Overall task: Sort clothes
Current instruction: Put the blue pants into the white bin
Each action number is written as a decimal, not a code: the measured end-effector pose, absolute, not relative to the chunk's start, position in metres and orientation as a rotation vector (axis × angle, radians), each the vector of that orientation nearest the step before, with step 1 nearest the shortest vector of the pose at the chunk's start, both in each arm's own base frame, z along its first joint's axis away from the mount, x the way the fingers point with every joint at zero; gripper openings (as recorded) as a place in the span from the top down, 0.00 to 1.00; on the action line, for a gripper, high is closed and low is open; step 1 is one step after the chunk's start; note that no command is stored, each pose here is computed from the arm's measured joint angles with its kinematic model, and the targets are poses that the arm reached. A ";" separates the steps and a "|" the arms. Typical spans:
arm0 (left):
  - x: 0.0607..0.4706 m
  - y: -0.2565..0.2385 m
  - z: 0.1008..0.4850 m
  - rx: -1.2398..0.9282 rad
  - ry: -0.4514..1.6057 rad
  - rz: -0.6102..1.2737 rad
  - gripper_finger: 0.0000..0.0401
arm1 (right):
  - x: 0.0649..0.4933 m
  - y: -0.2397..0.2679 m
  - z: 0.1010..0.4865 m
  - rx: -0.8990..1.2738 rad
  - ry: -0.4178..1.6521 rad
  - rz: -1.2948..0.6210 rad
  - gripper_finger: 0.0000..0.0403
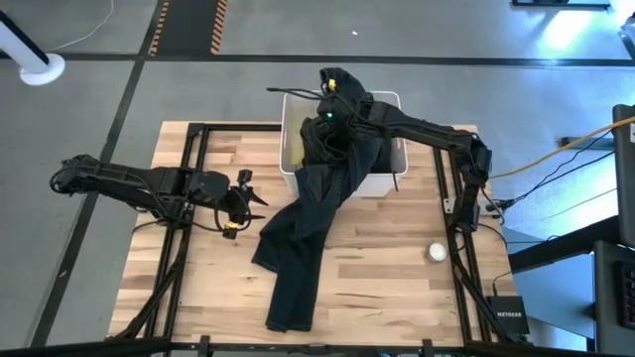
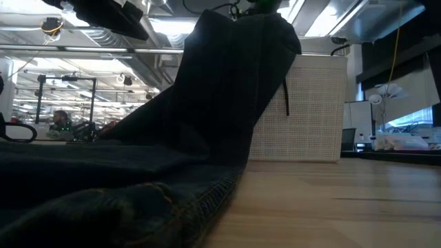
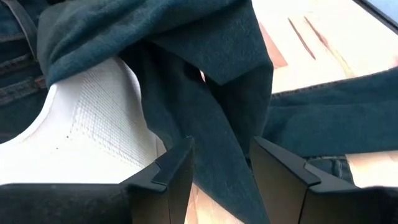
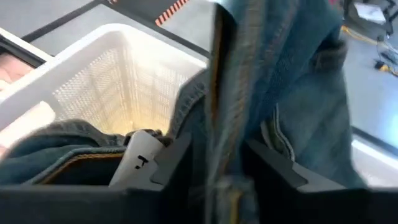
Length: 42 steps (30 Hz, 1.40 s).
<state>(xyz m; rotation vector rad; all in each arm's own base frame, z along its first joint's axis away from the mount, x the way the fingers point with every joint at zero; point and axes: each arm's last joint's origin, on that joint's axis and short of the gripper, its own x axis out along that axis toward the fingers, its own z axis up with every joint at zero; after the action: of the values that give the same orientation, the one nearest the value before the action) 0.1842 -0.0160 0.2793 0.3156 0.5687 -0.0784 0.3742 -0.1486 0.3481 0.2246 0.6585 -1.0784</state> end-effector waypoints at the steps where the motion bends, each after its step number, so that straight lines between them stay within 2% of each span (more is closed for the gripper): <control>1: 0.184 -0.016 0.279 0.318 0.573 -0.080 0.62 | 0.374 -0.148 0.354 0.212 0.652 -1.067 0.60; 6: 0.184 -0.016 0.279 0.320 0.574 -0.080 0.62 | 0.366 -0.140 0.407 0.227 0.564 -0.956 0.50; 10: 0.184 -0.016 0.278 0.315 0.579 -0.079 0.62 | 0.359 -0.119 0.437 0.237 0.548 -0.830 0.47; 14: 0.182 -0.016 0.276 0.311 0.605 -0.081 0.62 | 0.358 -0.081 0.454 0.216 0.555 -0.737 0.47; 18: 0.180 -0.016 0.273 0.296 0.648 -0.082 0.62 | 0.360 -0.027 0.452 0.143 0.621 -0.631 0.47; 25: 0.175 -0.016 0.268 0.269 0.713 -0.117 0.62 | 0.355 0.077 0.413 0.050 0.811 -0.426 0.47; 29: 0.176 -0.016 0.268 0.273 0.709 -0.118 0.62 | 0.346 0.133 0.380 -0.021 0.791 -0.453 0.47; 32: 0.178 -0.016 0.270 0.251 0.687 -0.108 0.62 | 0.338 0.167 0.341 -0.039 0.795 -0.470 0.47; 36: 0.179 -0.016 0.259 0.225 0.730 -0.101 0.62 | 0.325 0.191 0.284 -0.031 0.788 -0.512 0.47; 42: 0.186 -0.016 0.213 0.268 0.793 -0.079 0.62 | 0.306 0.190 0.210 -0.116 0.744 -0.596 0.47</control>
<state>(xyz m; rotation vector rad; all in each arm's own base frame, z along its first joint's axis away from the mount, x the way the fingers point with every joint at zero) 0.1861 -0.0161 0.2128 0.2682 0.7932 -0.0794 0.3060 0.1899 0.2098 -0.1158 0.7444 -0.5957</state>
